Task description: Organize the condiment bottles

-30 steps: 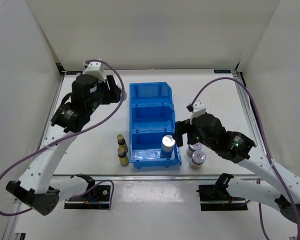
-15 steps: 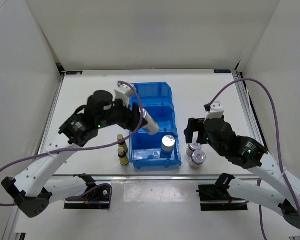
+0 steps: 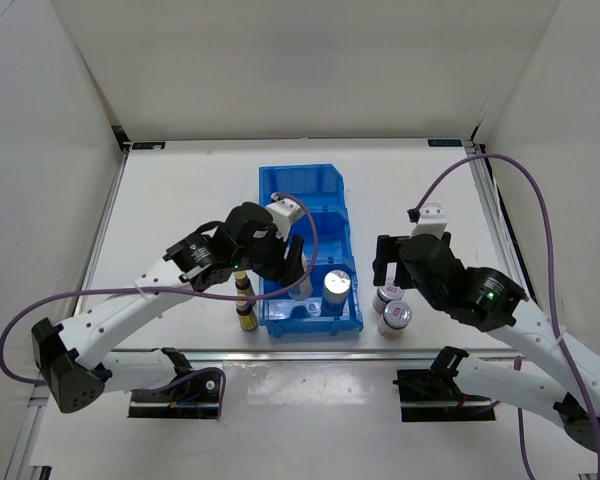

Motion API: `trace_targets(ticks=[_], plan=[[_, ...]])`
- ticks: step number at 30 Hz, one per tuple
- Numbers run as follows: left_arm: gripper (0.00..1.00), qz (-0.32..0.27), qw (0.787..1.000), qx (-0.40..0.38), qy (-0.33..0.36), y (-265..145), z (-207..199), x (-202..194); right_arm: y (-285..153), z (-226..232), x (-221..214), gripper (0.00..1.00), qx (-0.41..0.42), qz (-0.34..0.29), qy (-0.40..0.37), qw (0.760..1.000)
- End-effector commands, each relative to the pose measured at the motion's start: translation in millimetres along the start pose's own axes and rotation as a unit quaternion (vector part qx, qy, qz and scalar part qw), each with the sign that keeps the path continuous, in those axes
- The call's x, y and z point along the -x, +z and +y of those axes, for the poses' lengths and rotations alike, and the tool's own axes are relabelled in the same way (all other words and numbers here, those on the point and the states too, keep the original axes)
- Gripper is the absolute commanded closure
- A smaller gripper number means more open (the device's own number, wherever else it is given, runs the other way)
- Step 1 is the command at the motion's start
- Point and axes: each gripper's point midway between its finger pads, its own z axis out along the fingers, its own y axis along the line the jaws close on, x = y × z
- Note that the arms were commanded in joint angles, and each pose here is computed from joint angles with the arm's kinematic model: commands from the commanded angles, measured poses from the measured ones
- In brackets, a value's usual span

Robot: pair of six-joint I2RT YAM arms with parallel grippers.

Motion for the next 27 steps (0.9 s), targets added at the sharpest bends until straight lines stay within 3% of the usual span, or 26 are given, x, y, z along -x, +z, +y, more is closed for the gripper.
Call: trace_targets(ticks=[1, 9, 11, 15, 21, 22, 27], plan=[[0.89, -0.035, 0.999, 0.019, 0.011, 6, 2, 15, -2, -8, 6, 0.0, -0.043, 0.006, 0.011, 0.999], [0.89, 0.006, 0.999, 0.05, 0.01, 28, 18, -9, 17, -8, -14, 0.0, -0.069, 0.059, 0.011, 0.996], [0.85, 0.015, 0.999, 0.046, 0.009, 32, 17, -12, 30, -10, -21, 0.0, -0.076, 0.091, 0.007, 0.993], [0.74, 0.029, 0.999, 0.037, 0.009, 38, 14, -18, 53, -11, -44, 0.0, -0.051, 0.154, 0.031, 0.986], [0.36, 0.026, 0.999, 0.032, 0.012, 36, 10, -18, 65, -14, -63, 0.0, -0.038, 0.192, 0.046, 0.98], [0.25, 0.026, 0.999, 0.032, 0.012, 36, 10, -18, 68, -13, -64, 0.0, -0.034, 0.196, 0.046, 0.979], [0.16, 0.03, 0.999, 0.021, 0.017, 35, 6, -19, 76, -11, -85, 0.0, -0.033, 0.237, 0.041, 0.97]])
